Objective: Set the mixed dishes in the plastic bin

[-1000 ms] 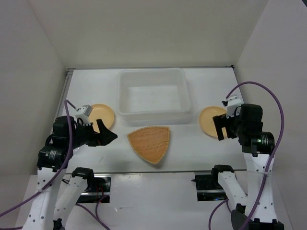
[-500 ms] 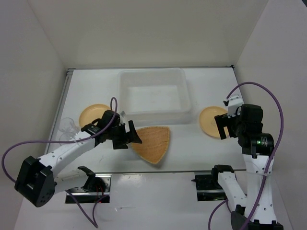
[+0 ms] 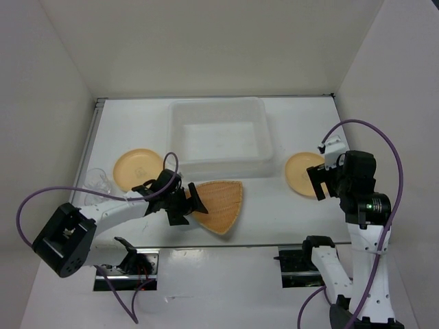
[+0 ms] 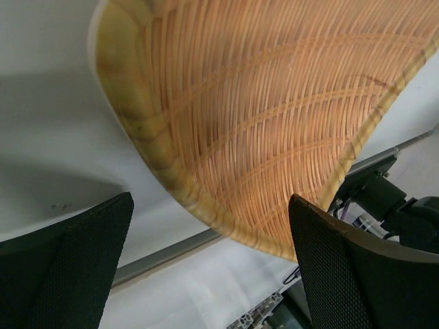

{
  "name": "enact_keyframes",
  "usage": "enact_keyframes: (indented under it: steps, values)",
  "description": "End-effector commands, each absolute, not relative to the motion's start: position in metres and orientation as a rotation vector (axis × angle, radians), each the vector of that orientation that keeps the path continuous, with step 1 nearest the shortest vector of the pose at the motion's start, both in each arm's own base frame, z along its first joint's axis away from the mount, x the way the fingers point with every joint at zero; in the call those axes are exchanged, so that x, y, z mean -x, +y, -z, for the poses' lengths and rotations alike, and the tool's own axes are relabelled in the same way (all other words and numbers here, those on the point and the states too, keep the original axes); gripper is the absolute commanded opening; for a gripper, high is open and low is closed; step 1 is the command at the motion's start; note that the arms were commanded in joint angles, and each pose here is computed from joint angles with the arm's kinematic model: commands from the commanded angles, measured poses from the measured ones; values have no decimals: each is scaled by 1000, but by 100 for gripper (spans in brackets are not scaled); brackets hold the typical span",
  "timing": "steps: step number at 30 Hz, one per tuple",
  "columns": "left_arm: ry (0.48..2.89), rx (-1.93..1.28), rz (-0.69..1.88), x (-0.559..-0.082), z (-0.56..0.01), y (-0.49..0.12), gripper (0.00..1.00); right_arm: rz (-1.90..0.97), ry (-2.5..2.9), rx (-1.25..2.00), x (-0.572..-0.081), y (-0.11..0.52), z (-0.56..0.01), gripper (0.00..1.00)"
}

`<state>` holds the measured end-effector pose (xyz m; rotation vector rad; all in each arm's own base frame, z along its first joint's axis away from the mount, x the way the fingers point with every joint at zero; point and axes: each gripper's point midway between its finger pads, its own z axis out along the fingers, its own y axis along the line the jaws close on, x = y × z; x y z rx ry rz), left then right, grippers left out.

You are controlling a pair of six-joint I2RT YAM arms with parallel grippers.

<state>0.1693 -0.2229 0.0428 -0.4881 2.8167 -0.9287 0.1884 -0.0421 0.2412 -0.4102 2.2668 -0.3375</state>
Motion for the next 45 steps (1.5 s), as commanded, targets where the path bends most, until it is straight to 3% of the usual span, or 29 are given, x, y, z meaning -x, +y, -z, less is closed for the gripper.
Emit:
enact_keyframes:
  steps: [1, 9, 13, 14, 15, 18, 19, 21, 22, 25, 30, 37, 39, 44, 45]
  values:
    - [2763, 509, 966, -182, -39, -231, 100, 395, 2198, 406, -197, -49, -254, 98]
    - [2689, 516, 1030, -197, -39, -236, 100, 462, 2186, 417, -184, -56, -255, 98]
    - [2666, 565, 1074, -195, -34, -237, 86, 513, 2193, 422, -179, -63, -252, 98]
    - [2657, 560, 1081, -196, -35, -238, 81, 519, 2192, 432, -179, -63, -252, 98]
    - [2669, 585, 1076, -193, -32, -236, 66, 531, 2183, 424, -177, -64, -254, 98]
    - [2669, 598, 1078, -193, -32, -237, 38, 540, 2196, 421, -175, -66, -248, 98]
    - [2678, 604, 1070, -190, -28, -235, 20, 552, 2198, 415, -173, -68, -246, 98]
    - [2710, 621, 1073, -186, -23, -235, 2, 543, 2209, 405, -173, -67, -242, 98]
    - [2724, 623, 1074, -183, -23, -235, 0, 545, 2199, 401, -174, -67, -244, 98]
    - [2779, 634, 1040, -178, -21, -234, 0, 523, 2193, 351, -176, -66, -244, 98]
    - [2802, 568, 998, -158, -73, -233, 0, 483, 2142, 241, -187, -64, -255, 98]
    - [2455, 488, 1170, -180, -236, -235, 0, 488, 2002, 67, -191, -69, -274, 98]
    - [2339, 489, 1203, -199, -282, -240, 0, 495, 1933, 33, -190, -71, -288, 98]
    - [2184, 541, 1194, -278, -325, -263, 0, 413, 1617, 33, -194, -56, -349, 98]
    - [2196, 603, 1142, -304, -310, -268, 0, 398, 1563, 41, -189, -52, -355, 98]
